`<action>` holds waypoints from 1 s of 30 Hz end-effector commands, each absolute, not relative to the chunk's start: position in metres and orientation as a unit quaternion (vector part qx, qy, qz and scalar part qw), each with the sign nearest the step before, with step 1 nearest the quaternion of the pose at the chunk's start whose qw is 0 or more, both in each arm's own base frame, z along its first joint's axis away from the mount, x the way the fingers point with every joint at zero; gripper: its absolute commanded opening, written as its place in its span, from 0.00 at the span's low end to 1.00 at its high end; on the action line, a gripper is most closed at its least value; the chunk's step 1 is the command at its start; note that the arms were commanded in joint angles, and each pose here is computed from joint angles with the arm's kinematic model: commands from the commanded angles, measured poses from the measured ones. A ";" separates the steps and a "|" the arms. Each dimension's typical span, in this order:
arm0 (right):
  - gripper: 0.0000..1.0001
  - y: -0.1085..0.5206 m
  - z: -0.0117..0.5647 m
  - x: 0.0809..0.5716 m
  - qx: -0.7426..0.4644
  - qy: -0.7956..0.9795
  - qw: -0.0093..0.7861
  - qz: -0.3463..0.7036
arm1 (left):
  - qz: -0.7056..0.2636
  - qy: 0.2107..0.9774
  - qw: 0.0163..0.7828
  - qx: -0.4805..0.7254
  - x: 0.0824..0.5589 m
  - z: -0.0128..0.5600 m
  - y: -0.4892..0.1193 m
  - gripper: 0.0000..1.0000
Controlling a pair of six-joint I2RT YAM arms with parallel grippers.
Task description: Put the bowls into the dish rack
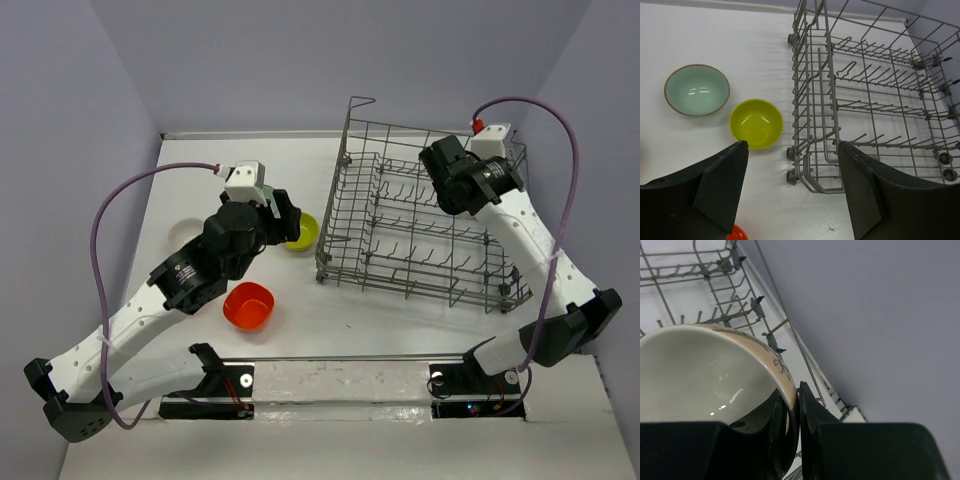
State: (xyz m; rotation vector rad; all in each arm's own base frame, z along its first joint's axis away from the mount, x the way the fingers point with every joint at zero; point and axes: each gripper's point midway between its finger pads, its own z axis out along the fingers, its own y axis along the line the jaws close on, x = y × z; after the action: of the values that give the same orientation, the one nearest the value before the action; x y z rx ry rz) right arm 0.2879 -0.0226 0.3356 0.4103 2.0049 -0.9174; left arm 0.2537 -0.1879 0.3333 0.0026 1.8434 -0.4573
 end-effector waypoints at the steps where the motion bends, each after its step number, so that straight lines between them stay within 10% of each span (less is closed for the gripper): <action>1: 0.01 -0.050 0.339 0.283 0.182 0.766 0.430 -0.443 | -0.238 0.774 0.587 0.001 0.246 0.335 -0.194 0.81; 30: 0.01 -0.102 0.300 0.251 0.093 0.693 0.306 -0.646 | -0.239 0.767 0.593 0.051 0.226 0.322 -0.180 0.87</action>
State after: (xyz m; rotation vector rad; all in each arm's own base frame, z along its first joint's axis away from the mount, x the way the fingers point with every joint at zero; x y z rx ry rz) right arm 0.2561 -0.0914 0.2685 0.1449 2.0214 -1.5346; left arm 0.2267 -0.1822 0.3046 0.0927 1.8314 -0.5532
